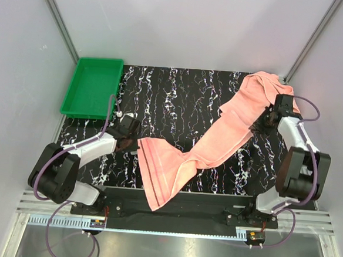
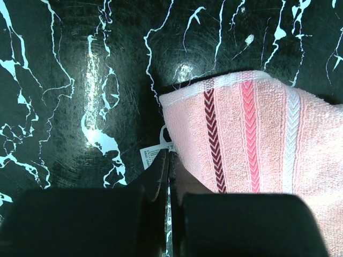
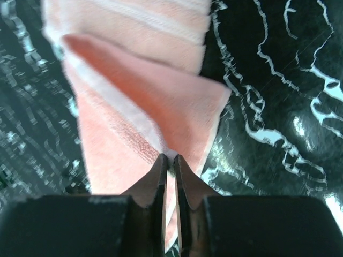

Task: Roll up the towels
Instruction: Flatten the towel

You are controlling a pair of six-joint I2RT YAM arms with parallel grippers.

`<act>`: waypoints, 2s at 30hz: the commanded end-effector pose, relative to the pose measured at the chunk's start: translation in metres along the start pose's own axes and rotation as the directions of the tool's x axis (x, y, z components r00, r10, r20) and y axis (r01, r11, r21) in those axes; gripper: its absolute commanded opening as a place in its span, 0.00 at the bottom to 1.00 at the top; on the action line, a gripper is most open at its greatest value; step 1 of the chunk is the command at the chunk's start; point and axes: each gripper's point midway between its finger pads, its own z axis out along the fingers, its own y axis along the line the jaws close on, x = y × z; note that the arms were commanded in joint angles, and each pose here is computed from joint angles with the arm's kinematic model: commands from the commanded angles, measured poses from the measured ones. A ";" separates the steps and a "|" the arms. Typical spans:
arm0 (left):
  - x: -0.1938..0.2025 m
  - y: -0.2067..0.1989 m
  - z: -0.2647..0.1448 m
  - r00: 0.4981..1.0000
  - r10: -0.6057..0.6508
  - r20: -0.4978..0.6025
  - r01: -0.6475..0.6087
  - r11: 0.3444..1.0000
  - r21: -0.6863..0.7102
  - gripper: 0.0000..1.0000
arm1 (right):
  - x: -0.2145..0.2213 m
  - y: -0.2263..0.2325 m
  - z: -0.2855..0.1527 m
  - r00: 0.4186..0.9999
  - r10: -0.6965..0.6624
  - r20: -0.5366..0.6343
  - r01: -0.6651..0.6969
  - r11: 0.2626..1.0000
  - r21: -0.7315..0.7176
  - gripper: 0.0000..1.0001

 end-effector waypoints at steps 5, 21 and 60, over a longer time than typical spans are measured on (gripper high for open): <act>-0.017 -0.006 -0.003 0.998 0.006 0.065 -0.006 1.000 -0.006 0.00 | 0.008 0.040 -0.065 0.997 -0.064 0.041 0.069 0.986 -0.152 0.00; -0.011 -0.061 -0.105 0.944 0.136 0.300 -0.179 0.976 0.121 0.17 | -0.036 0.135 -0.284 0.874 -0.042 0.484 0.301 0.828 -0.472 0.00; 0.009 -0.072 0.017 0.988 0.139 0.073 -0.140 0.990 0.009 0.43 | 0.004 0.100 -0.321 0.858 -0.087 0.506 0.312 0.871 -0.379 0.00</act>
